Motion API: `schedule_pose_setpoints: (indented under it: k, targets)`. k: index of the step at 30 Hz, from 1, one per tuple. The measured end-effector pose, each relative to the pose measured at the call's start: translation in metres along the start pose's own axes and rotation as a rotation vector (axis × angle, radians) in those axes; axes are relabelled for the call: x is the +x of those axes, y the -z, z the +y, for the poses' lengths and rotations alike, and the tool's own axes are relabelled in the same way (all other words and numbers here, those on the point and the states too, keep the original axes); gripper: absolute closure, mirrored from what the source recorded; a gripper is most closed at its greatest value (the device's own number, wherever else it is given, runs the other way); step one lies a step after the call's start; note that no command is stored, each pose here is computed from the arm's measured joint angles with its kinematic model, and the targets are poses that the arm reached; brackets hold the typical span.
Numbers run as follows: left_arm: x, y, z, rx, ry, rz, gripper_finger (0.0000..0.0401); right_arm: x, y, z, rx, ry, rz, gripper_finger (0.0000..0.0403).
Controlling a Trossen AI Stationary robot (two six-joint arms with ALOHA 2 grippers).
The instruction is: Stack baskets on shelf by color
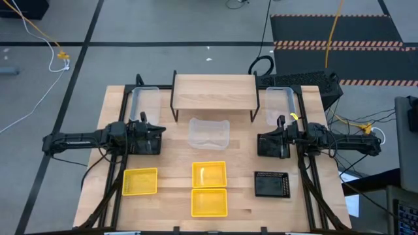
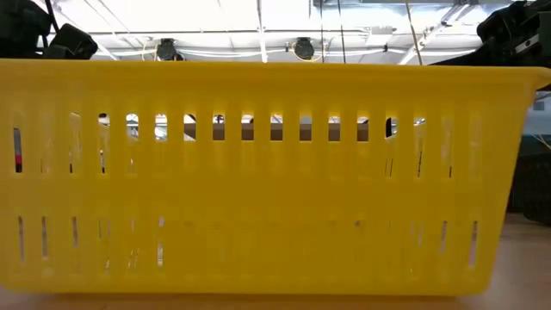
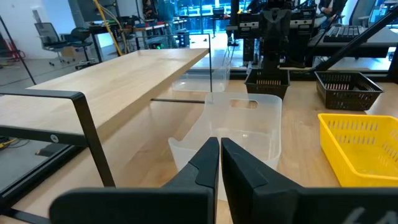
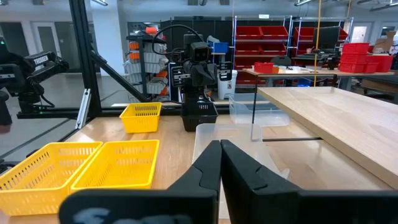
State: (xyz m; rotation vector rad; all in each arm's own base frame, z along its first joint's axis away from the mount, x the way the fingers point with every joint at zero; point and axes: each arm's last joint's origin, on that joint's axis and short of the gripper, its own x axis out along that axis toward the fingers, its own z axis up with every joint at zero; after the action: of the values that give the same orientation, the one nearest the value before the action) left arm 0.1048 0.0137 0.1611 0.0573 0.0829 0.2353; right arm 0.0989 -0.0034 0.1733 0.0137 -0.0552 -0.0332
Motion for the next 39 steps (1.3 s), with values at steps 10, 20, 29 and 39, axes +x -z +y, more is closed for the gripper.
schedule_pose_setpoints:
  k: [10,20,29,39]
  targets:
    - [0.0,-0.003,0.0,0.061,-0.003,-0.035,0.038,0.0,-0.001,0.0,0.018,0.0,-0.008,0.0399]
    - [-0.001,-0.015,0.001,-0.062,-0.006,-0.156,0.038,0.0,-0.003,0.0,0.216,-0.003,-0.029,0.0399]
    - [-0.003,-0.025,0.002,-0.177,0.004,-0.258,0.038,0.001,-0.001,0.0,0.2,-0.006,-0.012,0.0399]
    - [-0.001,-0.015,-0.003,-0.399,0.121,-0.14,0.038,0.005,-0.002,-0.004,0.073,0.152,-0.014,0.0399]
